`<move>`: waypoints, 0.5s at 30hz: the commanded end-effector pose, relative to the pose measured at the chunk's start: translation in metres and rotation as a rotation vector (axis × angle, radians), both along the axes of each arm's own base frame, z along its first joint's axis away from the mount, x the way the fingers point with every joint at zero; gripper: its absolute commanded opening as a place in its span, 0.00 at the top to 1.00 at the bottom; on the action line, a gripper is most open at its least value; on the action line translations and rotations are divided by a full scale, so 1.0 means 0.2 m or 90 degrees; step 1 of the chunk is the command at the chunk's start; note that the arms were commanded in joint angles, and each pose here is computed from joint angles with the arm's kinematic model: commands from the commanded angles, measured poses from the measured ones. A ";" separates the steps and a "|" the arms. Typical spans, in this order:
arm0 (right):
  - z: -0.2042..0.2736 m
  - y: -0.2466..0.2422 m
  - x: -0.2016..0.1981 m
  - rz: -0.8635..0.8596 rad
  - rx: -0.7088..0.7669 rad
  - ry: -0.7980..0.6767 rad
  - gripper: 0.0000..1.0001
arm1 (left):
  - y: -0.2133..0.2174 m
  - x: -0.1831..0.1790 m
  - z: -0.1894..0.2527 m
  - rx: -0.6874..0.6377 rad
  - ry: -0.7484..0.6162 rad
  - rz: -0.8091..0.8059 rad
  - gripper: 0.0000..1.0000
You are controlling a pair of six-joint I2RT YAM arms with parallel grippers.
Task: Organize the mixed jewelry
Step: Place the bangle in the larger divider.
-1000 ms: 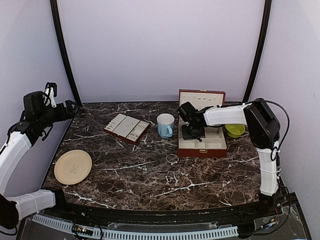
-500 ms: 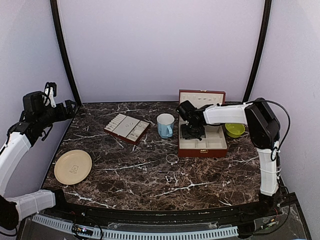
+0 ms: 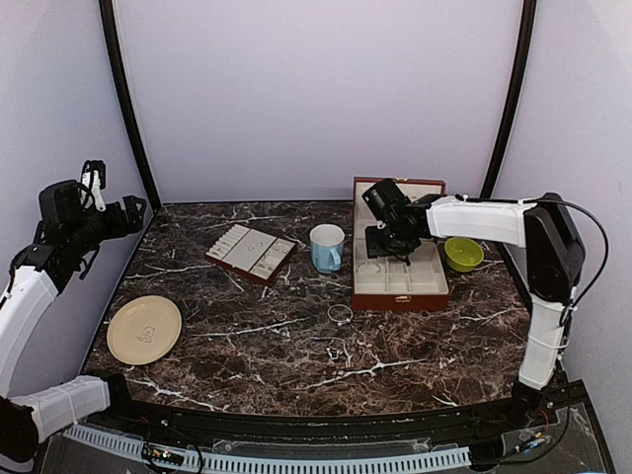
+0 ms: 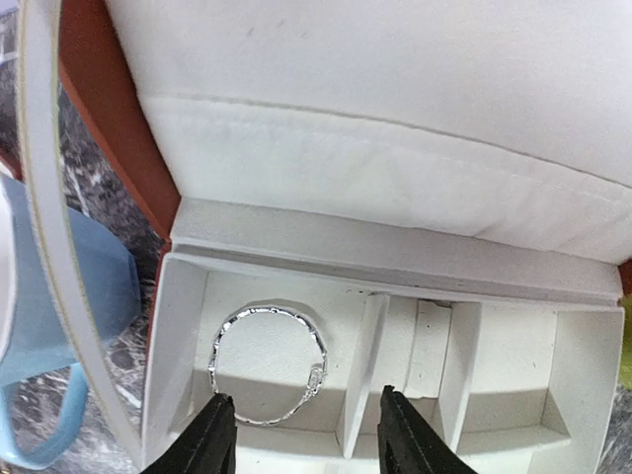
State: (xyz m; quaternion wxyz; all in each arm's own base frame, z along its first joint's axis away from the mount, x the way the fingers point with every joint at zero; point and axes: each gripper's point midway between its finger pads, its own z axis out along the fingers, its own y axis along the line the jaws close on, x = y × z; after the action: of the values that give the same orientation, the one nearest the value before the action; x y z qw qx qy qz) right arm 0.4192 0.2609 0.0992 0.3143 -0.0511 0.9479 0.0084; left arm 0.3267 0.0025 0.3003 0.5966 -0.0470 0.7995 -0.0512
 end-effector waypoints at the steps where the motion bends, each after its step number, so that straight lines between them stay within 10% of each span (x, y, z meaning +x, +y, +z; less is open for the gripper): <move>1: 0.17 0.00 -0.01 0.003 0.063 -0.058 0.46 | 0.09 -0.02 0.01 0.046 -0.009 0.055 0.01; 15: 0.56 -0.17 -0.43 0.123 0.106 -0.102 0.21 | 0.06 0.04 -0.09 0.034 0.033 0.029 0.01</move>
State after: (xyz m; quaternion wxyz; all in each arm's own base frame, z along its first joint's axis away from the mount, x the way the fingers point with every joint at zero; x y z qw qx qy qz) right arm 0.3553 0.2274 0.1978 0.3880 -0.0918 0.9131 0.0849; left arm 0.3321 0.0214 0.2842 0.5809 -0.0627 0.8115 0.0055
